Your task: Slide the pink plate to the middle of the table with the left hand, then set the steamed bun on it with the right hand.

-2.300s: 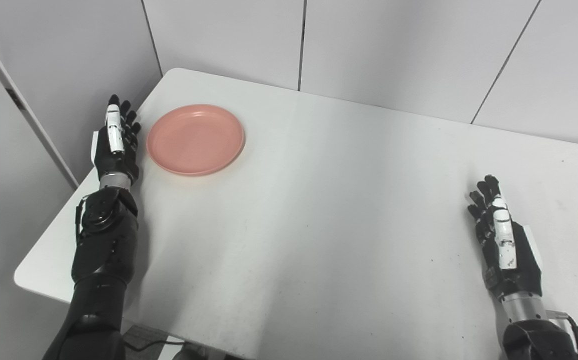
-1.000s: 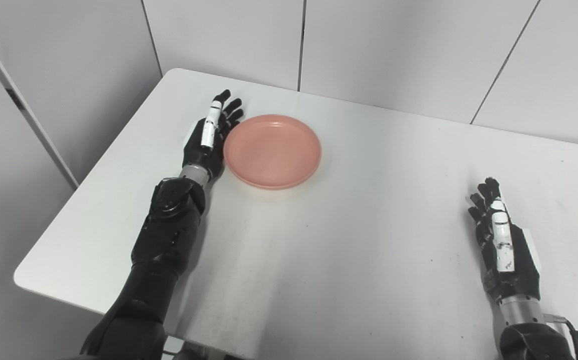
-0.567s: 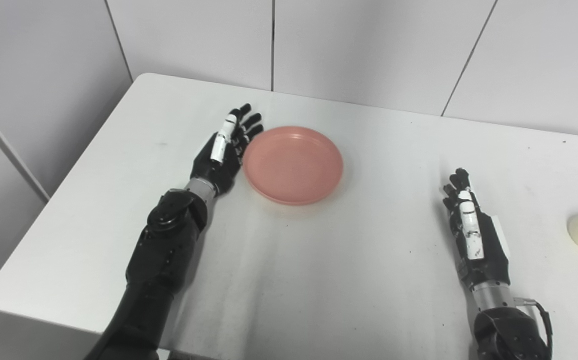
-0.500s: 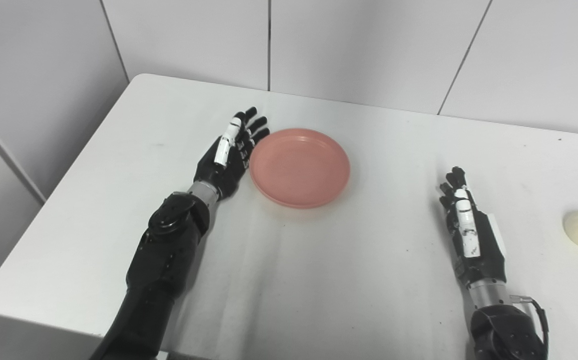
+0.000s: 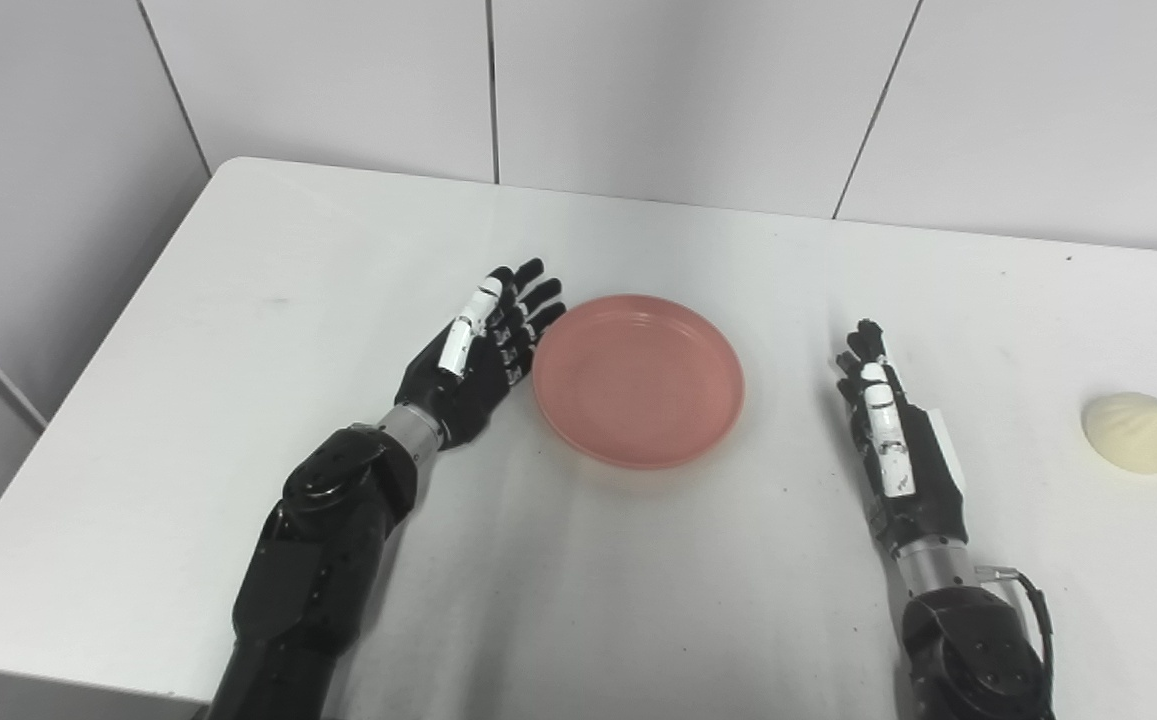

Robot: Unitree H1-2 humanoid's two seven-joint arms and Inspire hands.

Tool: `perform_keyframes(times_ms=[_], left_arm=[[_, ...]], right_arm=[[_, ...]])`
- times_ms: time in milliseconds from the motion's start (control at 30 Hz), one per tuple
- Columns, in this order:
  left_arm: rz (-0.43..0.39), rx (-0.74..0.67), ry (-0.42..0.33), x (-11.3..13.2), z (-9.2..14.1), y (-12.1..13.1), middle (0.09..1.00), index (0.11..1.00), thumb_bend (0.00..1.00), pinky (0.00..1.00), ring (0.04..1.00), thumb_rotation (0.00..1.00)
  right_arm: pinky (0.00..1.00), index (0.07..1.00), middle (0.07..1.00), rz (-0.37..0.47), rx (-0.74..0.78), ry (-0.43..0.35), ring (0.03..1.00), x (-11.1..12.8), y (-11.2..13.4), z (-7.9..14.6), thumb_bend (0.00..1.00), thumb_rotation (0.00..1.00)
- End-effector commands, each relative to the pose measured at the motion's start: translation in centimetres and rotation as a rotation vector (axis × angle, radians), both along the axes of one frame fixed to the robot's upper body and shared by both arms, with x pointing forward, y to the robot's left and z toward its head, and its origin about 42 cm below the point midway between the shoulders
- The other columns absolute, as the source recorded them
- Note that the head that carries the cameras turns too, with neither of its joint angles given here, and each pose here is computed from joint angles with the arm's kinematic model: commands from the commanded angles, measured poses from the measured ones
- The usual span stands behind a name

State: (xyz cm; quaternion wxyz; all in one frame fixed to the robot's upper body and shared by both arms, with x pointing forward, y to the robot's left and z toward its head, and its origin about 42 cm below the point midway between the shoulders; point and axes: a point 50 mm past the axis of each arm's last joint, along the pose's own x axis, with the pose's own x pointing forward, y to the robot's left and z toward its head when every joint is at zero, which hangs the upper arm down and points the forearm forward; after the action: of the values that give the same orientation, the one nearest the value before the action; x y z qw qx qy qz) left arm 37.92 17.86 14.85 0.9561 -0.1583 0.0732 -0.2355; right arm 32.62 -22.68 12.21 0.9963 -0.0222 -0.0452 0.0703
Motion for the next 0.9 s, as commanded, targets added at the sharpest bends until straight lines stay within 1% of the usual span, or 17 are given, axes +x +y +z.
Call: perform_keyframes(times_ms=[0, 267, 533, 667, 867], left_arm=[[-0.061, -0.018, -0.019, -0.3, 0.9, -1.0, 0.985, 0.999, 0.35, 0.99, 0.975, 1.00], [-0.120, -0.028, 0.002, -1.4, 0.6, -1.6, 0.979, 0.990, 0.36, 1.00, 0.977, 1.00], [-0.125, -0.024, 0.020, -2.0, 0.1, -1.7, 0.997, 0.999, 0.36, 1.00, 0.995, 1.00], [-0.086, -0.013, 0.003, -2.2, -0.2, -1.7, 1.000, 1.000, 0.35, 1.00, 1.000, 1.00], [-0.018, -0.015, -0.036, -2.0, -0.5, -1.5, 1.000, 1.000, 0.35, 1.00, 1.000, 1.00]], right_arm=[[1.00, 1.000, 1.000, 0.013, 0.023, 0.075, 1.000, -1.2, 1.4, -2.3, 0.21, 1.00], [1.00, 1.000, 1.000, 0.017, 0.032, 0.087, 1.000, -1.2, 2.3, -1.9, 0.20, 1.00], [1.00, 1.000, 1.000, 0.002, 0.031, 0.103, 1.000, -1.1, 2.8, -2.0, 0.22, 1.00], [1.00, 1.000, 1.000, 0.002, 0.029, 0.098, 1.000, -1.2, 2.8, -1.9, 0.23, 1.00], [1.00, 1.000, 1.000, -0.014, 0.034, 0.091, 1.000, -1.1, 2.8, -1.9, 0.22, 1.00]])
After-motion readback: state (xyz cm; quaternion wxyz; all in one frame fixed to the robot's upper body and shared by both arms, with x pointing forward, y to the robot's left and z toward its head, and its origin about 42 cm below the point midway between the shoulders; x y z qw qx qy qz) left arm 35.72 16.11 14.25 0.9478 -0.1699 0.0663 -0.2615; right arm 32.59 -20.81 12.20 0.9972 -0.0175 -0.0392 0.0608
